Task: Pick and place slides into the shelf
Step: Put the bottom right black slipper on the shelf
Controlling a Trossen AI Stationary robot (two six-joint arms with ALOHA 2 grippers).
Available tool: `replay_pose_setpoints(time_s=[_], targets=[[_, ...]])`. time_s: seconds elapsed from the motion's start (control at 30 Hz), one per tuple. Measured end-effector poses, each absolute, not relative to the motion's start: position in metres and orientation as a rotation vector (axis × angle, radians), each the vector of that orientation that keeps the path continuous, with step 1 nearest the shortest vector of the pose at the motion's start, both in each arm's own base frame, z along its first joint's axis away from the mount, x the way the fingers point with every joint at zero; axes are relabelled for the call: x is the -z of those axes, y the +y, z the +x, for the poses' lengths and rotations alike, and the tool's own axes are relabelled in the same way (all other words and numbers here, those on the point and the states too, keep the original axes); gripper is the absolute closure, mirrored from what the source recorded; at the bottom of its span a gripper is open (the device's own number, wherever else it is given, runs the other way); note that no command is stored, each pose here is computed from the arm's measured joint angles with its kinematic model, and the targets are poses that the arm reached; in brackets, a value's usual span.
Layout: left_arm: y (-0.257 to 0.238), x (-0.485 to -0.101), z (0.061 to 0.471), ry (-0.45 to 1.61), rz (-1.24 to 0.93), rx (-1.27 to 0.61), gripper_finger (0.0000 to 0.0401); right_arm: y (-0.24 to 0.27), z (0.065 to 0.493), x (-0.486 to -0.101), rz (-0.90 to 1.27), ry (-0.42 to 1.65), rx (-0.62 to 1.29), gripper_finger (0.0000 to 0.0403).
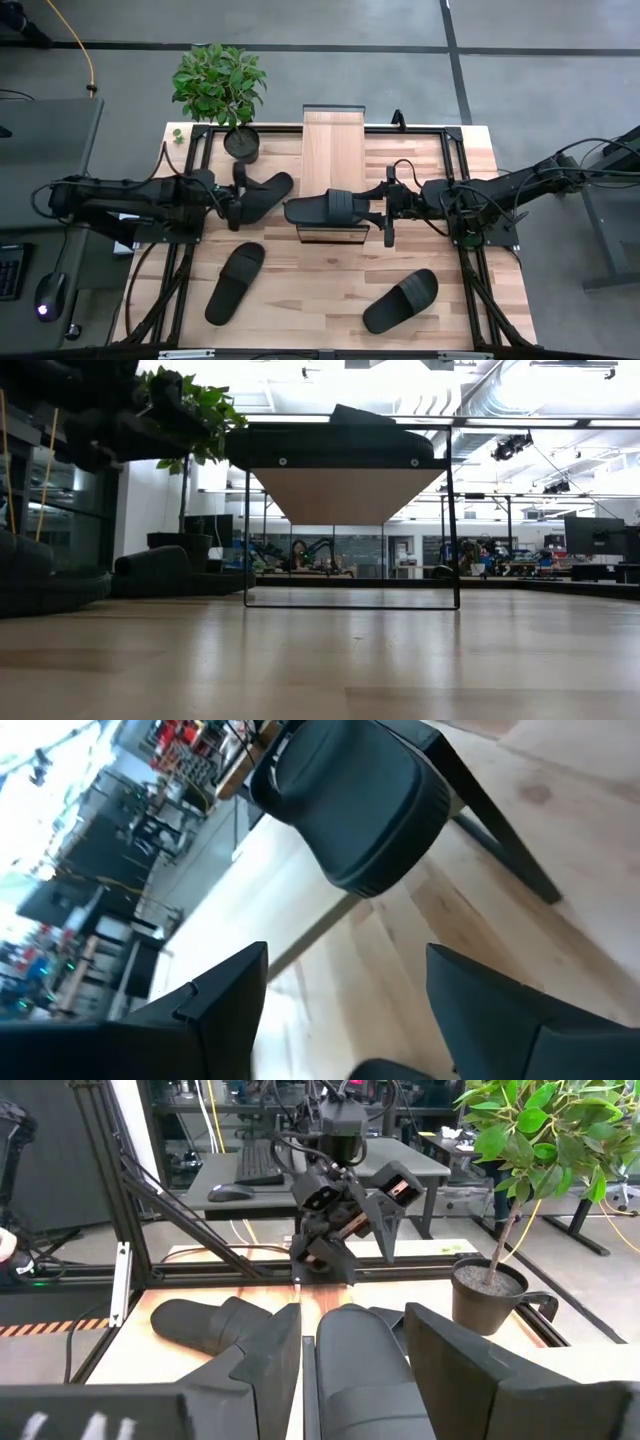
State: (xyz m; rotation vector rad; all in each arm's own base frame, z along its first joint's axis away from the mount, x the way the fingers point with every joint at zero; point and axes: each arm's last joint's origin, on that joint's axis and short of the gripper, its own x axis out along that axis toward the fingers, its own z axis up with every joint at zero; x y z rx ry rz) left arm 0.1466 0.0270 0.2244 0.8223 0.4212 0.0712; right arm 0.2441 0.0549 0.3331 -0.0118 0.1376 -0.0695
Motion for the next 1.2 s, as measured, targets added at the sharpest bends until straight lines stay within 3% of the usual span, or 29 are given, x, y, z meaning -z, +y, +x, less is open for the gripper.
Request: replay_pose_setpoints(time_s=[0.7,1.2], targets=[[0.013,-0.235,0.146,0.199,0.166,0.275,0.0151,0.055,0.243,-0.329,0.018,0.177,0.069,0.0231],[0.014,-0.236,0.148,0.228,-0.164,0.218,0.0151,0.055,0.237,-0.308,0.163,0.397,0.056,0.0231]])
